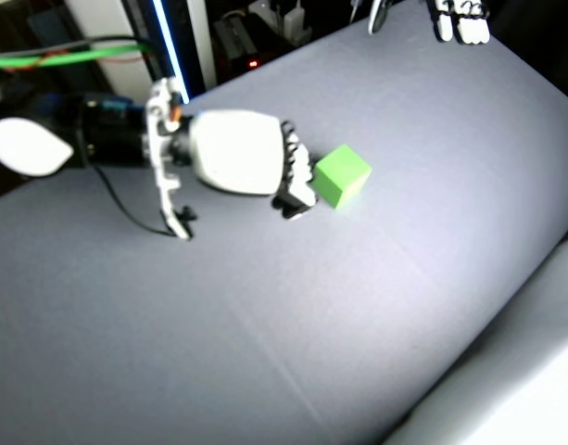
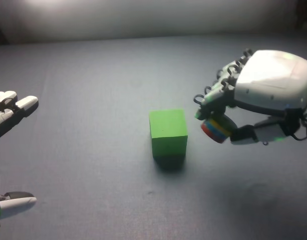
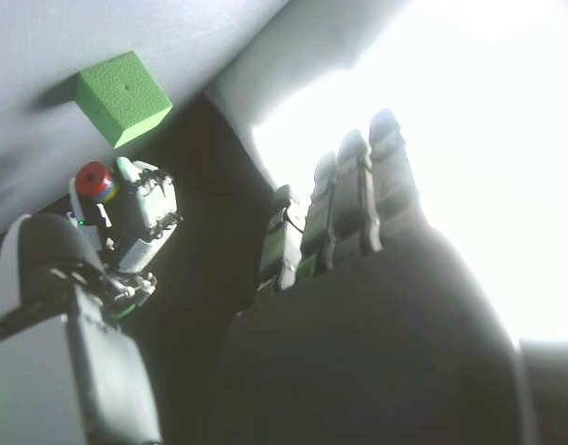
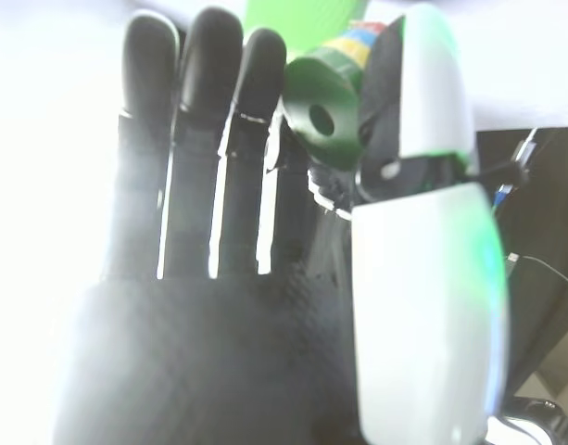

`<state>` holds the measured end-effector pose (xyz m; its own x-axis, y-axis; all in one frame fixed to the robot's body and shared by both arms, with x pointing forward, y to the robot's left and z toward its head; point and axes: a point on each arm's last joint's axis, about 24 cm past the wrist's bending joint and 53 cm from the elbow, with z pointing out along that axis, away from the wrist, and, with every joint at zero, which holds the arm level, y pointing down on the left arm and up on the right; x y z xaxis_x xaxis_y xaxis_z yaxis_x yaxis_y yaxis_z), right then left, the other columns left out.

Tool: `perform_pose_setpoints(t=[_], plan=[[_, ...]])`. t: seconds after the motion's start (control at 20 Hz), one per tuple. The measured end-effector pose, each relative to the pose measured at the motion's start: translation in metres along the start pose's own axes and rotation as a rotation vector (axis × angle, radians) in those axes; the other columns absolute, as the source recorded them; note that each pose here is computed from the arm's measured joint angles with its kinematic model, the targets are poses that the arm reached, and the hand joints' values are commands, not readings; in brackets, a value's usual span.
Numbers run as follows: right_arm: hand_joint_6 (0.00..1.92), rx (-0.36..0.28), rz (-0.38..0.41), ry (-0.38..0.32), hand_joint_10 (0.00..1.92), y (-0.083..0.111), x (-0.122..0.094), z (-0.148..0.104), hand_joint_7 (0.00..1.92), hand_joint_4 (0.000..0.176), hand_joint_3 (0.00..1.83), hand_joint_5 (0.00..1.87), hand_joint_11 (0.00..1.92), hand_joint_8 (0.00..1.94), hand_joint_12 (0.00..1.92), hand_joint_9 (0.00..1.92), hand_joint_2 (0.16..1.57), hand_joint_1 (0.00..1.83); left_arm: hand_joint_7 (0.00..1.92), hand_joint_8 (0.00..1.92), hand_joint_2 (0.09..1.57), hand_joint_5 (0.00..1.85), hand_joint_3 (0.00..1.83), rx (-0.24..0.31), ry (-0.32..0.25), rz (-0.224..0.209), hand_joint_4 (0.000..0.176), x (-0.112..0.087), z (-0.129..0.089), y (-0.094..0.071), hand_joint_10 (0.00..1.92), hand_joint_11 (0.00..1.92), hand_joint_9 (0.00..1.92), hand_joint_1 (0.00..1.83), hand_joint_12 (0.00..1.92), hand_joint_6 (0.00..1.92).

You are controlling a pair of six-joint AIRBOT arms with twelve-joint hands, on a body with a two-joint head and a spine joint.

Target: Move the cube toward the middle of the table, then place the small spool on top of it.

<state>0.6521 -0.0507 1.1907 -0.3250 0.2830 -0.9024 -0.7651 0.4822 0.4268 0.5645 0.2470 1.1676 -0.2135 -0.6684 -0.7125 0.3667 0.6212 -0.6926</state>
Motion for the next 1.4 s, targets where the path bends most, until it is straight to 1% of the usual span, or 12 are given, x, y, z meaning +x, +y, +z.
perform_pose_setpoints(t=[0.15,0.3,0.45,0.5,0.55,0.65,0.7,0.75,0.95,1.0,1.25,1.4], plan=[[0.91,-0.027,-0.017,-0.023,1.33,0.008,-0.011,0.008,0.85,0.0,0.0,1.0,0.54,1.28,1.76,0.68,1.14,1.21,0.0,0.0,0.95,0.0,0.0,0.0,-0.001,0.001,0.169,0.0,0.0,0.0,0.0,0.0,0.0,0.61,0.0,0.0],[1.11,-0.026,-0.036,-0.034,1.06,0.007,-0.018,0.019,1.0,0.02,0.0,0.92,0.59,0.98,1.54,0.79,1.12,1.21,0.0,0.0,0.95,0.0,0.0,-0.006,0.004,0.001,0.158,0.001,0.0,0.002,0.0,0.0,0.0,0.63,0.0,0.0],[0.88,-0.054,-0.07,-0.055,0.98,0.018,-0.031,0.035,1.05,0.038,0.0,1.06,0.51,0.89,1.51,0.79,1.08,1.23,0.0,0.0,0.95,0.0,0.0,-0.004,0.007,-0.001,0.154,0.001,0.0,0.001,0.0,0.0,0.0,0.64,0.0,0.0],[0.75,-0.07,-0.078,-0.058,1.11,0.024,-0.033,0.041,1.02,0.0,0.0,1.09,0.56,1.03,1.58,0.8,1.08,1.24,0.0,0.0,0.95,0.0,0.0,-0.004,0.007,-0.001,0.14,0.001,0.0,0.001,0.0,0.0,0.0,0.63,0.0,0.0],[0.71,-0.079,-0.083,-0.056,1.12,0.027,-0.032,0.046,0.99,0.0,0.0,1.12,0.57,1.07,1.54,0.79,1.08,1.24,0.0,0.0,0.95,0.0,0.0,-0.005,0.009,0.003,0.151,0.001,0.001,0.003,0.0,0.0,0.0,0.62,0.0,0.0],[0.86,-0.09,-0.097,-0.043,0.89,0.032,-0.027,0.055,1.02,0.027,0.0,1.08,0.56,0.93,1.41,0.82,1.08,1.23,0.0,0.0,0.95,0.0,0.0,-0.009,0.006,0.002,0.162,0.0,0.001,0.004,0.0,0.0,0.0,0.62,0.0,0.0],[0.81,-0.088,-0.101,-0.037,0.86,0.031,-0.024,0.058,1.05,0.034,0.0,1.09,0.61,0.91,1.43,0.87,1.07,1.24,0.0,0.0,0.95,0.0,0.0,-0.009,0.008,0.001,0.146,0.001,0.001,0.004,0.0,0.0,0.0,0.61,0.0,0.0],[0.78,-0.083,-0.102,-0.035,0.86,0.03,-0.024,0.06,1.07,0.026,0.0,1.09,0.58,0.92,1.43,0.87,1.07,1.24,0.0,0.0,0.95,0.0,0.0,-0.007,0.01,0.0,0.146,0.002,0.001,0.003,0.0,0.0,0.0,0.61,0.0,0.0],[0.68,-0.074,-0.129,-0.006,1.11,0.029,-0.014,0.068,0.99,0.0,0.0,1.13,0.65,1.08,1.58,0.82,1.08,1.24,0.0,0.0,0.95,0.0,0.0,-0.007,0.008,0.0,0.129,0.001,0.001,0.004,0.0,0.01,0.0,0.62,0.0,0.0],[0.7,-0.07,-0.135,0.001,1.29,0.029,-0.011,0.07,0.9,0.0,0.0,1.15,0.63,1.11,1.67,0.78,1.04,1.2,0.0,0.0,0.93,0.02,0.0,-0.007,0.009,0.001,0.144,0.001,0.001,0.004,0.0,0.03,0.0,0.62,0.01,0.01],[0.7,-0.053,-0.169,0.025,1.61,0.025,-0.004,0.074,0.8,0.0,0.0,1.16,0.73,1.41,1.86,0.75,1.02,1.19,0.0,0.0,0.94,0.02,0.0,-0.006,0.008,0.002,0.134,0.0,0.001,0.004,0.0,0.04,0.0,0.63,0.02,0.0],[0.77,-0.045,-0.174,0.03,1.43,0.023,-0.003,0.074,0.79,0.0,0.0,1.12,0.66,1.23,1.72,0.72,1.04,1.18,0.0,0.0,0.95,0.03,0.0,-0.006,0.008,0.002,0.139,0.0,0.001,0.004,0.0,0.04,0.0,0.63,0.02,0.01]])
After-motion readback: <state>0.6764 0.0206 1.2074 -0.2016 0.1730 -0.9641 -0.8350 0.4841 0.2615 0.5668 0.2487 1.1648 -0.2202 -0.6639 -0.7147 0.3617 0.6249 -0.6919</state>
